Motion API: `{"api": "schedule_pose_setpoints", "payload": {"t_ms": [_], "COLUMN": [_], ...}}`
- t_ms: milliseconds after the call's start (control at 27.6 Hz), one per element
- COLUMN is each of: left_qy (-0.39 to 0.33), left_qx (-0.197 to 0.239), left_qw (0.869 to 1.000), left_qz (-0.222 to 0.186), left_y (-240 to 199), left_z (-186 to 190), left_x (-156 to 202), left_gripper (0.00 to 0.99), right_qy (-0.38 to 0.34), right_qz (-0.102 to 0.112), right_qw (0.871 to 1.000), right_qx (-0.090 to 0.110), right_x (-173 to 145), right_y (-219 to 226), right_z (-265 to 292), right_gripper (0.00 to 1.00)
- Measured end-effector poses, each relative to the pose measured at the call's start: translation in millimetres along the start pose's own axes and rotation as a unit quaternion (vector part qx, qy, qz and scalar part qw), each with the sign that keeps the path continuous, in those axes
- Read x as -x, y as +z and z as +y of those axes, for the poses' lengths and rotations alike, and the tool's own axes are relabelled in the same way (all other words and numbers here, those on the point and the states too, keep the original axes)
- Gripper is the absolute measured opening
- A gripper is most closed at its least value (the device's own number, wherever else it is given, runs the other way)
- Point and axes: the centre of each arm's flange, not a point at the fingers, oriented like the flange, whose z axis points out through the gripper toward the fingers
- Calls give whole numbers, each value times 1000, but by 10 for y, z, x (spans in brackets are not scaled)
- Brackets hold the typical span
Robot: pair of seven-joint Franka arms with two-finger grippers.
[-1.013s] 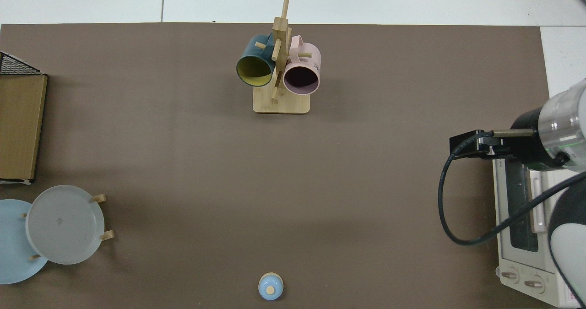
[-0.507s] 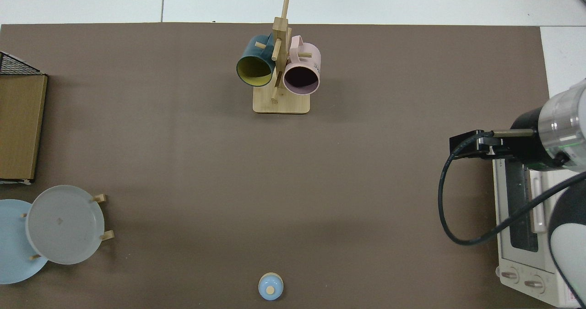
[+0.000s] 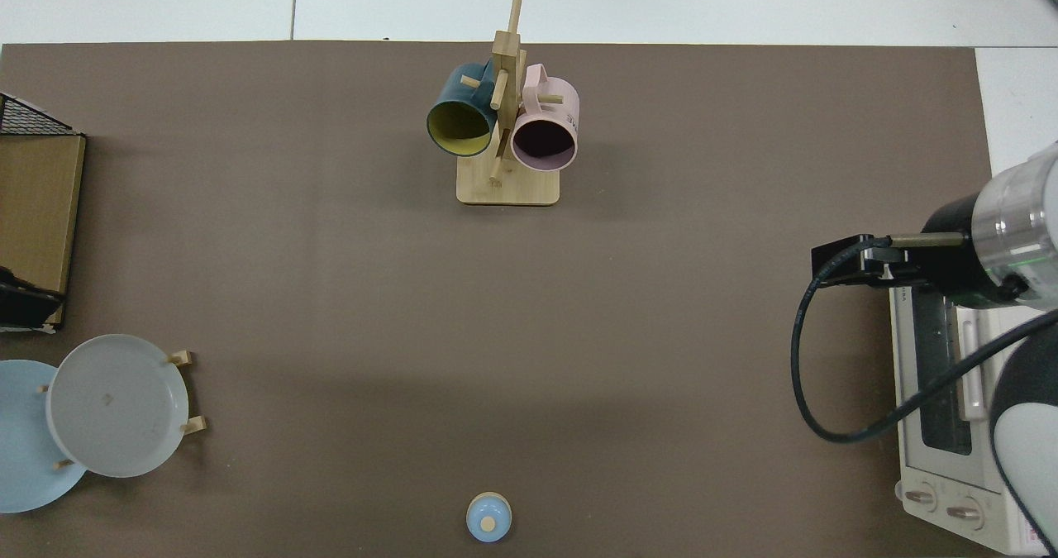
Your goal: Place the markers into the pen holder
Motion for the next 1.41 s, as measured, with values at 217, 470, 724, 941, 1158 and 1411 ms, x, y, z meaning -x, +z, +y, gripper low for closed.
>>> {"api": "schedule_pose_setpoints", "payload": {"t_ms": [217,470,724,941,1158,1411], "left_qy": [-43,-91,-95,-97,-106,-118], "left_qx": [9,30,45,47,45,49], "left_qw": [999,995,994,994,993,992], "left_qz": [21,32,25,24,26,19], "left_y": [-217,-450,-537,-555,-587,-565], "left_z": [192,349,323,257,250,266], "left_x": [-52,-75,-167,-253,-258,-234], "left_gripper": [991,991,991,991,991,991], "right_qy": [0,0,0,0,0,0], "right_qz": [0,0,0,0,0,0], "right_qw": [1000,1000,1000,1000,1000,1000], "right_qx": [0,0,0,0,0,0], "right_x": [0,0,0,0,0,0], "right_y": [0,0,0,0,0,0], "right_z": [0,0,0,0,0,0], "right_gripper": [1000,1000,1000,1000,1000,1000]}}
